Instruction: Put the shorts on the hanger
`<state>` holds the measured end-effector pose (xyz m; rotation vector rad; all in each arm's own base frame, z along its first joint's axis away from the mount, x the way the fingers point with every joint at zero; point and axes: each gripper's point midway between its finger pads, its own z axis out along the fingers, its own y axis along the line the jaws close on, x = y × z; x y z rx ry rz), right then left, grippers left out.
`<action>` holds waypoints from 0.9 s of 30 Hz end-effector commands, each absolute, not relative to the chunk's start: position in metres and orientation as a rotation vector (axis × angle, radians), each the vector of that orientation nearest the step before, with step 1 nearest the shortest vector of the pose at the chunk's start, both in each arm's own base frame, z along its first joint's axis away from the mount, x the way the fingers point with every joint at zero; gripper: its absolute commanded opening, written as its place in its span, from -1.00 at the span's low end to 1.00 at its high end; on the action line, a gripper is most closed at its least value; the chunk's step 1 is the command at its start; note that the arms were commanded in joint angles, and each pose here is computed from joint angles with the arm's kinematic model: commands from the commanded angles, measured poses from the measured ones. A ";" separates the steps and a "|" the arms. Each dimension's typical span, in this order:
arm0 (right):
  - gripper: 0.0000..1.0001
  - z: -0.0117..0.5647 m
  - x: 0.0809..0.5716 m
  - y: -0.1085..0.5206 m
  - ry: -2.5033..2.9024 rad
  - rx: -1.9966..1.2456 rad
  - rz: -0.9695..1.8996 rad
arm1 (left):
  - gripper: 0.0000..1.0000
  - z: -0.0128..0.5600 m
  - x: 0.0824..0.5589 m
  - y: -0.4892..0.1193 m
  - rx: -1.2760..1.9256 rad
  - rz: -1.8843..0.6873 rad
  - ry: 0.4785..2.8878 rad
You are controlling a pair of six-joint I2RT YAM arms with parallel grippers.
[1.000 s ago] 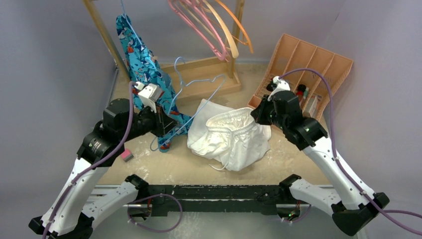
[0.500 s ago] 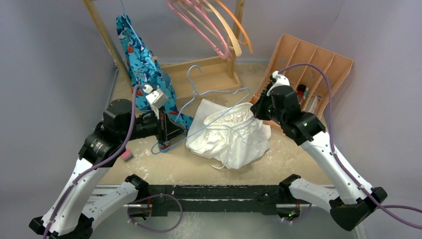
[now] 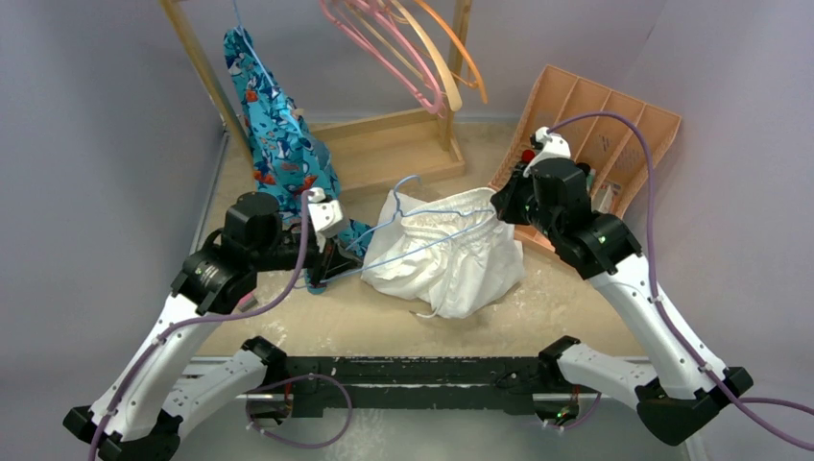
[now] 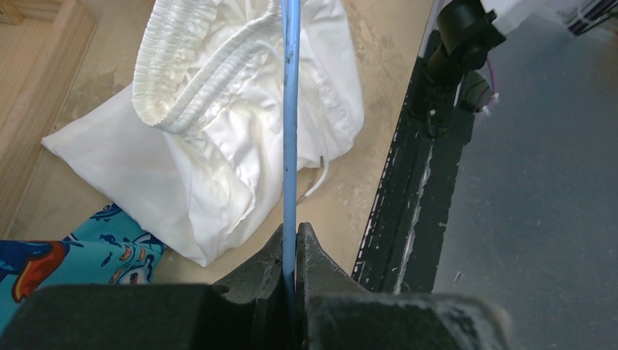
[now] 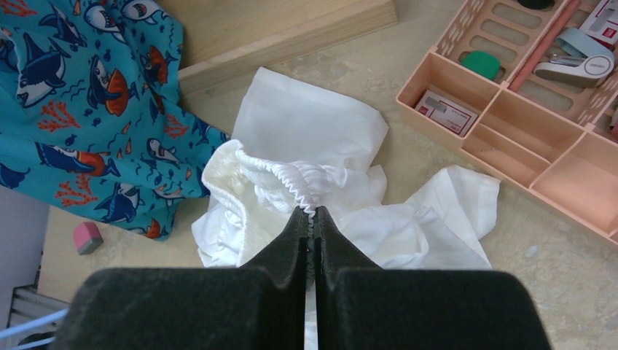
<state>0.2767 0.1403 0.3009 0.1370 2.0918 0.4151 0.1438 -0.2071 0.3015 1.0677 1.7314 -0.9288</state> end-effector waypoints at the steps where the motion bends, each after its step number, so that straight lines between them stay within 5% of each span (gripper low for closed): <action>1: -1.00 0.335 0.272 0.134 1.992 0.104 0.438 | -1.00 0.293 0.150 -0.210 1.175 -0.879 1.651; 17: -1.00 0.356 0.218 0.196 1.936 -0.380 0.832 | -1.00 0.306 0.179 -0.224 1.204 -0.776 1.418; 27: -1.00 0.391 0.207 0.221 1.805 -0.379 1.066 | -1.00 0.314 0.187 -0.227 1.179 -0.738 1.323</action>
